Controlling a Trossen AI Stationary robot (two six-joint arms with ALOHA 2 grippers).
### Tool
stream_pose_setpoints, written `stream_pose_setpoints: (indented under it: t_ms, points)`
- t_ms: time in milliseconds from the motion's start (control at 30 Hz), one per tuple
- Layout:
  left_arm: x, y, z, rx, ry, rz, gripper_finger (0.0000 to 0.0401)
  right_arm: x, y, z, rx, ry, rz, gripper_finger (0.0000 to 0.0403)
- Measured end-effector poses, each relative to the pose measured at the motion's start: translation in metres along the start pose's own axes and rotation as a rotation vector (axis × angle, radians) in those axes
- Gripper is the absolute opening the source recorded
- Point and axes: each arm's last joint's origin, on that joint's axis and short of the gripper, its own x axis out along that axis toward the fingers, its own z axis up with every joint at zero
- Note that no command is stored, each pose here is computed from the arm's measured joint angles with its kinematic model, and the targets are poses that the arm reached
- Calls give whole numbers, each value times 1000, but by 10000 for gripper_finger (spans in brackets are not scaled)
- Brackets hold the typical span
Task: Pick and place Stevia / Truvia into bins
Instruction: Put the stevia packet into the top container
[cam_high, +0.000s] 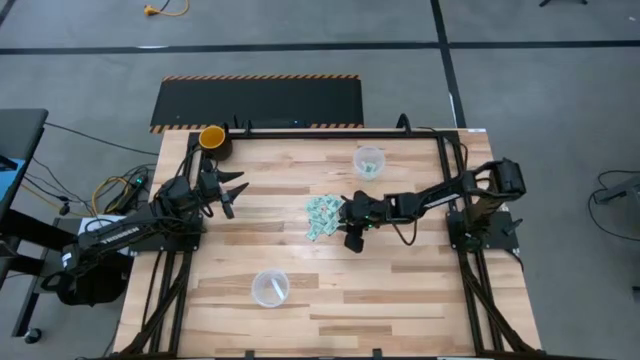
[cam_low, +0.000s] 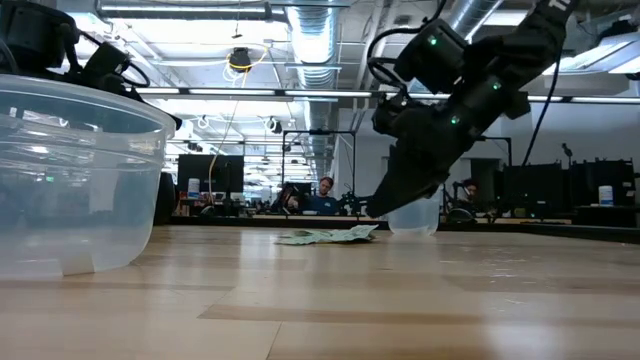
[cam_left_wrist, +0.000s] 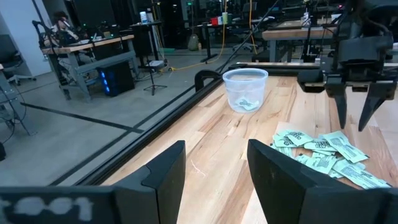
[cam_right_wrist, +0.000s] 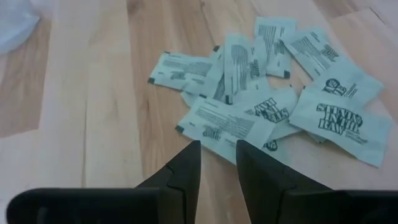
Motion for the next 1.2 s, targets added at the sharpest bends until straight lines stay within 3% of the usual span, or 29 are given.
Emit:
stream_pose_setpoints:
  t_ms: [667,1200]
  points:
    - [0,0,0,0,0,1,163,1,-10,0,28,10,-24,96]
    - [0,0,0,0,0,3,163,23,-12,-13,45,50,-34,96]
